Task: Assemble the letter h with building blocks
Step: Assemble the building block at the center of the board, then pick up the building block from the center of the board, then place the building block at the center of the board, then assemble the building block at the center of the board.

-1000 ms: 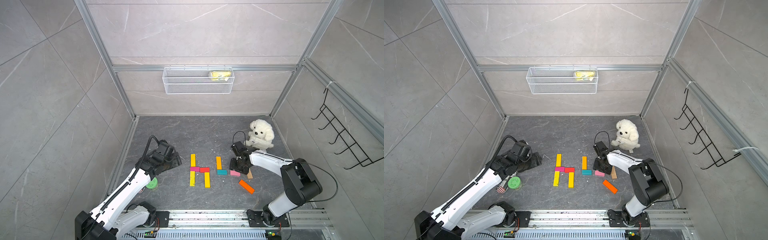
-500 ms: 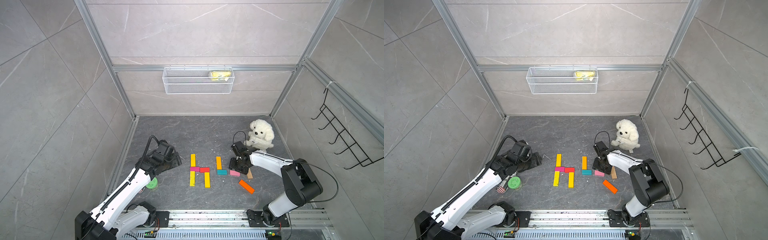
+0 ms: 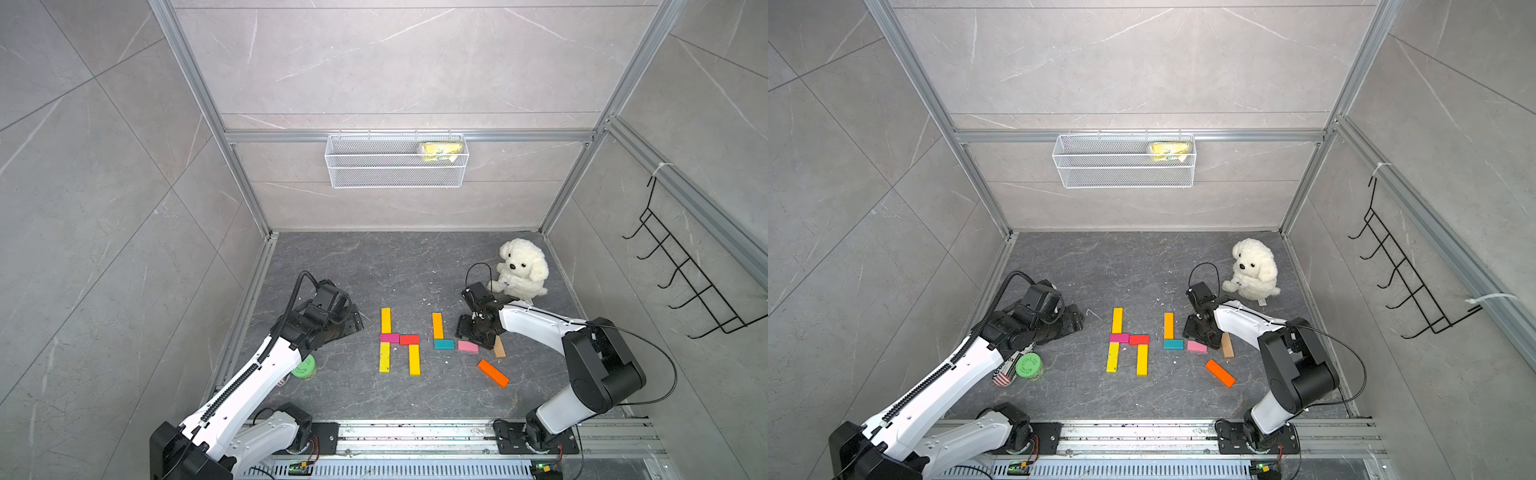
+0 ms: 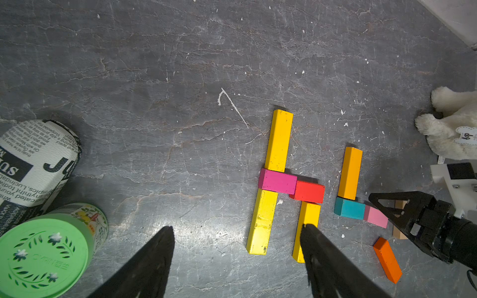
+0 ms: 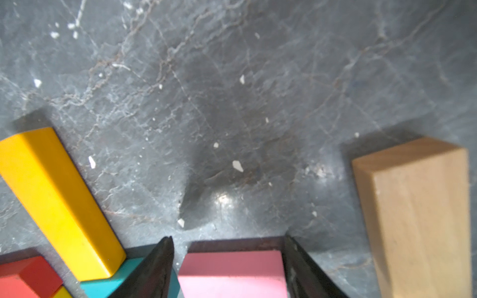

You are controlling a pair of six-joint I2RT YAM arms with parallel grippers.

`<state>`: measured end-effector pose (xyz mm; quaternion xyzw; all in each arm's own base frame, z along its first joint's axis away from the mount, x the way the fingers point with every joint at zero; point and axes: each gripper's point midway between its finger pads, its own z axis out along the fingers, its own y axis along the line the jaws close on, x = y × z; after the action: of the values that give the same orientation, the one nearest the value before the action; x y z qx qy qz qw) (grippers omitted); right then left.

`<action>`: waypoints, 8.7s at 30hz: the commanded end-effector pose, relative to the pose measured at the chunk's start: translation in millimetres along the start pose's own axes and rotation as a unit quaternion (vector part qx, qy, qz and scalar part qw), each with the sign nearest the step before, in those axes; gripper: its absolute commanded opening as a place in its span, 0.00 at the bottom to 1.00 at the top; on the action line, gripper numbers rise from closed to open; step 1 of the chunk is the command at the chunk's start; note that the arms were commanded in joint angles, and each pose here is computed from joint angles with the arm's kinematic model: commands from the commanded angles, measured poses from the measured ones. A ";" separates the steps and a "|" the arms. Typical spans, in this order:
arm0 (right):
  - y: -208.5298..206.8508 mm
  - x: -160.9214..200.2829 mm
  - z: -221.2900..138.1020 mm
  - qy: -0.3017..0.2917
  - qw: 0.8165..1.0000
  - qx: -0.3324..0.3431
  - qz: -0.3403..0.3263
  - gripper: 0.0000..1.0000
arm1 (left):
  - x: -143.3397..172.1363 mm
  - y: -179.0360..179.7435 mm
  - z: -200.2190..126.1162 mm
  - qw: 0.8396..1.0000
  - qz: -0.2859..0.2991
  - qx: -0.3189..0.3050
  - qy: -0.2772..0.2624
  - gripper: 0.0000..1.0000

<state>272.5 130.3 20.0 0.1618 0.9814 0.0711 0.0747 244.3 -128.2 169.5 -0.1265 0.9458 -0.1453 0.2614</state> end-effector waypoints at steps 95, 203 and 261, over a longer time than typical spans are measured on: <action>-20.5 39.3 -10.6 -0.042 0.994 0.059 -0.076 0.78 | -8.1 -7.9 -2.1 1.000 0.012 0.011 -0.007 0.81; 35.6 140.7 -4.7 0.044 0.983 0.034 -0.176 0.38 | -9.1 -10.4 -2.6 1.000 -0.001 0.020 -0.007 0.81; 63.6 101.3 -10.4 0.035 0.976 0.063 -0.204 0.30 | -9.0 -10.1 -3.8 1.000 0.001 0.022 -0.009 0.81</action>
<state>193.0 227.4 30.6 -0.0282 0.9984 0.0196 0.0445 247.3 -133.2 170.6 -0.1157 0.9453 -0.1562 0.2620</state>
